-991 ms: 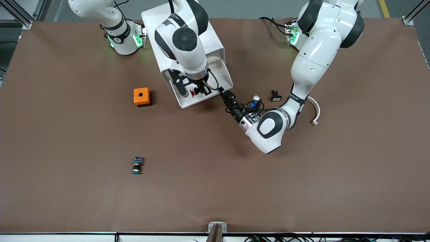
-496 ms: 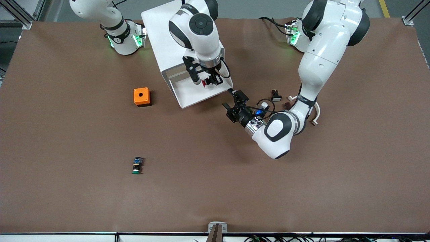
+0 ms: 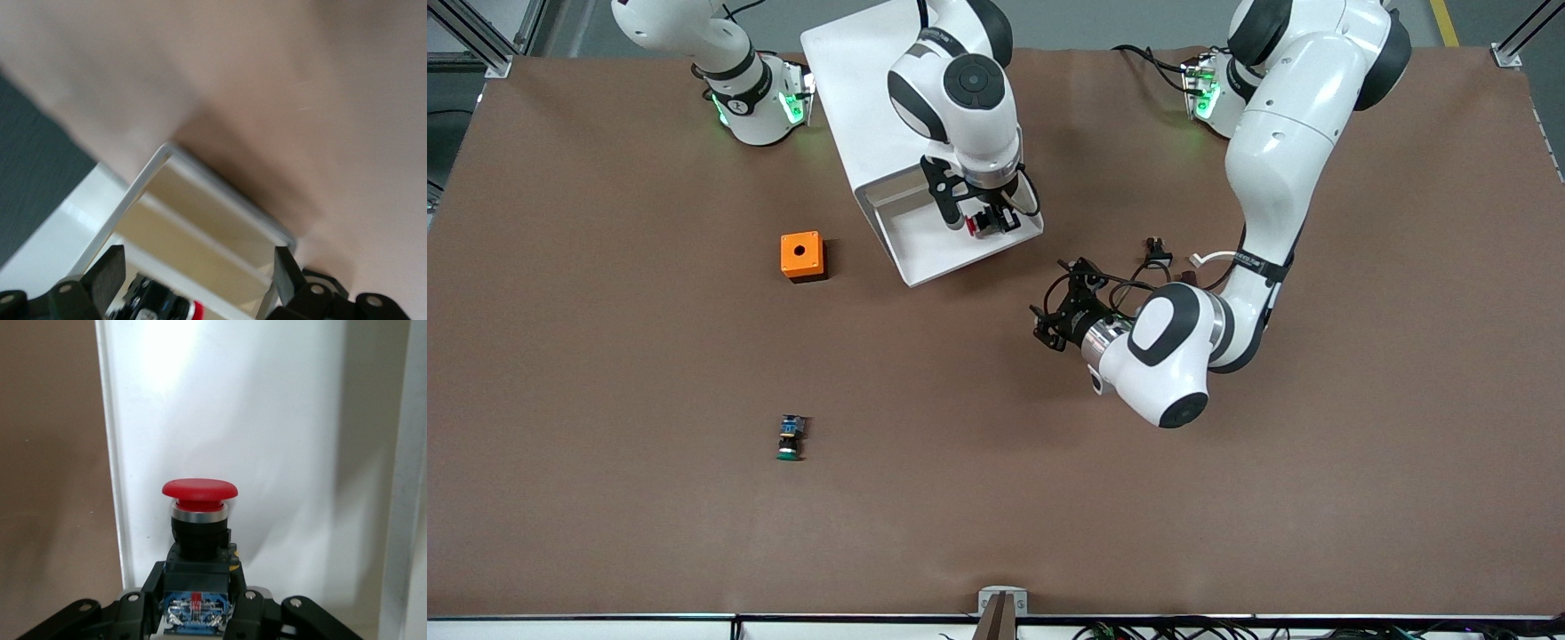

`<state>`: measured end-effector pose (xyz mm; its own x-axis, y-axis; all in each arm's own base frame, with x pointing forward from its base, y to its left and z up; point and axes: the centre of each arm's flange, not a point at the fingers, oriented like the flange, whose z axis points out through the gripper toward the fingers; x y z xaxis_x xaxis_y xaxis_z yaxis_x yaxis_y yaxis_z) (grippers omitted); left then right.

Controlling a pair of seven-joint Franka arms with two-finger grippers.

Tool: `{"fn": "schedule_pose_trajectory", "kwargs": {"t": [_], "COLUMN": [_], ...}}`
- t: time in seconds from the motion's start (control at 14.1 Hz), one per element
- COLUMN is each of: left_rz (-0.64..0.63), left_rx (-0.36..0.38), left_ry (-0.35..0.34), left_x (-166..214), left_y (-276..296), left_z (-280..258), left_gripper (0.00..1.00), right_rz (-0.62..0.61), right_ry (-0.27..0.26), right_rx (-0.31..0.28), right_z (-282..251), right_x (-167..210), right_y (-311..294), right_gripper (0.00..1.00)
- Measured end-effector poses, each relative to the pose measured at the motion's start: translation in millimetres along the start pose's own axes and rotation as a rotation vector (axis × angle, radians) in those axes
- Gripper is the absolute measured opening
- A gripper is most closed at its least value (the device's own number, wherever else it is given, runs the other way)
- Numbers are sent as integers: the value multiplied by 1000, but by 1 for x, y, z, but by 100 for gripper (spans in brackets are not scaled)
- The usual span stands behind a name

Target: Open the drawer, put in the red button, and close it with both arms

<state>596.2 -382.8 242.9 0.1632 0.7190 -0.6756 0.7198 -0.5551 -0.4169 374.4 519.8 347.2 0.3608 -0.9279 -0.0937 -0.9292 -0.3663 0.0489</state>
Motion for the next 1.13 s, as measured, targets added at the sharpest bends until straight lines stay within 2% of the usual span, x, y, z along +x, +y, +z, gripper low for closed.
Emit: {"fn": "schedule_pose_trajectory", "kwargs": {"t": [0.14,0.35,0.57,0.64,0.85,0.99,1.13], "left_rz": [101,199,244,260,295,314,338], "left_rx": [-78,-153,-227,-247,-285,-299,-308], "left_ry": [103,267,375,409,483,529,579], "left_x": [-12,-31,-42,-46,-60,-67,-75], "left_y": [4,7,12,13,9,7,8], "left_z": [-14,-23,-30,-35,-47,-51,-49], "left_gripper": [98,99,99,100,100,100,100], "right_rz": [14,9,-24,-57,-198,-306,-417], "right_ry": [2,7,11,16,16,10,9], "right_rx": [-3,0,19,12,1,16,4], "right_z": [3,3,-11,-21,-64,-92,-115], "right_x": [-6,-13,-6,3,45,88,141], "right_y": [4,8,-3,-11,-42,-65,-84], "right_gripper": [42,68,96,100,100,100,100]}}
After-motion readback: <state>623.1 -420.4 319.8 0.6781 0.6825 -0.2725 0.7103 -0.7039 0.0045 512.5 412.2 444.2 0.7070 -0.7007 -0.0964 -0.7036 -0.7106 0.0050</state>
